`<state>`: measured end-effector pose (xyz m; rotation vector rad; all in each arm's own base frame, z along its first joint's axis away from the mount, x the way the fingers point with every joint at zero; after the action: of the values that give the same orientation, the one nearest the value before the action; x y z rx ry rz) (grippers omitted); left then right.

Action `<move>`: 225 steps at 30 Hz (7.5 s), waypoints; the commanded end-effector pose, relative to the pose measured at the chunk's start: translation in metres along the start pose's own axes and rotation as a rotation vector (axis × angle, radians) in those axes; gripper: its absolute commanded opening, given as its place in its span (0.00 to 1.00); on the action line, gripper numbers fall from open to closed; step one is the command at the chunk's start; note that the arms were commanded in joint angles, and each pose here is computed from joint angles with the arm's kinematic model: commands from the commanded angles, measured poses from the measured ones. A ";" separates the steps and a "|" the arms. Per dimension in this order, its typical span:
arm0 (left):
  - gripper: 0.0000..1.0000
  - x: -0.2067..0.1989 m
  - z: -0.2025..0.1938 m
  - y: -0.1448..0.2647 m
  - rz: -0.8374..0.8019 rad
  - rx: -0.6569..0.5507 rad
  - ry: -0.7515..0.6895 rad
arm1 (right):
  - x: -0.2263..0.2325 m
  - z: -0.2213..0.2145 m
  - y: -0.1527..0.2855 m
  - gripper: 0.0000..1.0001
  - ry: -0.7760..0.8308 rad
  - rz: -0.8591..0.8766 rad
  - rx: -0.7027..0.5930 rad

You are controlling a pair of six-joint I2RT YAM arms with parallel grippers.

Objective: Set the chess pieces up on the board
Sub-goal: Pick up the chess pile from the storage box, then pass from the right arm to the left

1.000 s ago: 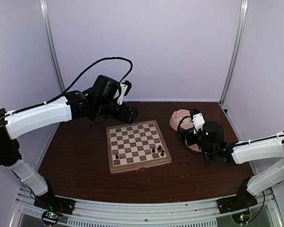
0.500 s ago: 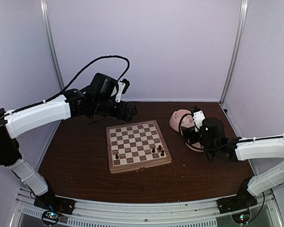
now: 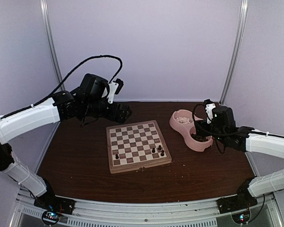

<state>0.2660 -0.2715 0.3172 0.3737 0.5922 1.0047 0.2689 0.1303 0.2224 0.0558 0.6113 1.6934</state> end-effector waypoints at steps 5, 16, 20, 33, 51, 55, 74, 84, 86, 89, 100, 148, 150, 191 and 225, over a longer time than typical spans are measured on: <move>0.98 0.009 -0.001 0.020 0.002 -0.011 -0.020 | -0.017 0.006 -0.006 0.84 -0.073 0.019 0.105; 0.98 0.023 -0.007 0.026 0.026 -0.015 0.015 | -0.027 0.003 -0.040 0.53 -0.163 0.105 0.254; 0.98 0.028 -0.008 0.025 0.032 -0.016 0.023 | -0.029 -0.001 -0.055 0.46 -0.187 0.120 0.313; 0.98 0.036 -0.015 0.020 0.065 0.006 0.004 | -0.039 -0.018 -0.099 0.41 -0.248 0.074 0.489; 0.98 0.039 -0.020 0.003 0.084 0.016 -0.046 | -0.033 -0.050 -0.135 0.38 -0.455 -0.086 0.643; 0.98 0.038 -0.021 0.002 0.070 0.016 -0.042 | -0.033 -0.052 -0.137 0.35 -0.472 -0.112 0.645; 0.98 0.040 -0.023 0.002 0.088 0.023 -0.058 | -0.030 -0.056 -0.146 0.19 -0.483 -0.110 0.674; 0.98 0.041 -0.026 0.002 0.081 0.021 -0.055 | -0.033 -0.047 -0.137 0.10 -0.469 -0.091 0.647; 0.97 0.040 -0.025 0.002 0.080 0.025 -0.056 | -0.034 -0.046 -0.135 0.11 -0.458 -0.088 0.655; 0.97 0.040 -0.025 0.002 0.077 0.016 -0.057 | -0.033 -0.045 -0.133 0.17 -0.445 -0.067 0.651; 0.97 0.038 -0.026 -0.004 0.060 0.029 -0.058 | -0.027 -0.047 -0.130 0.24 -0.424 -0.001 0.675; 0.97 0.040 -0.029 -0.004 0.075 0.052 -0.066 | -0.011 -0.051 -0.157 0.13 -0.467 0.129 0.637; 0.97 0.039 -0.028 -0.004 0.071 0.050 -0.064 | -0.015 -0.045 -0.149 0.12 -0.451 0.119 0.612; 0.93 -0.001 -0.031 -0.024 -0.333 0.081 0.006 | -0.024 0.002 -0.066 0.09 -0.274 0.341 0.041; 0.77 -0.020 -0.064 -0.031 -0.801 -0.511 -0.570 | 0.103 0.107 0.030 0.09 -0.319 1.481 -0.165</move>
<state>0.2410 -0.3014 0.2273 0.0776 0.1046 0.2749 0.2674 0.2448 0.2809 0.7850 0.1210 2.9161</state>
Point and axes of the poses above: each gripper's point midway between its finger pads, its own y axis back along the fingers, its own x axis along the line the jaws close on, z = x × y, the point moved 8 cm from there along y, back along the fingers, and after that the axes turned 15 degrees about y, right-handed, at the moved point
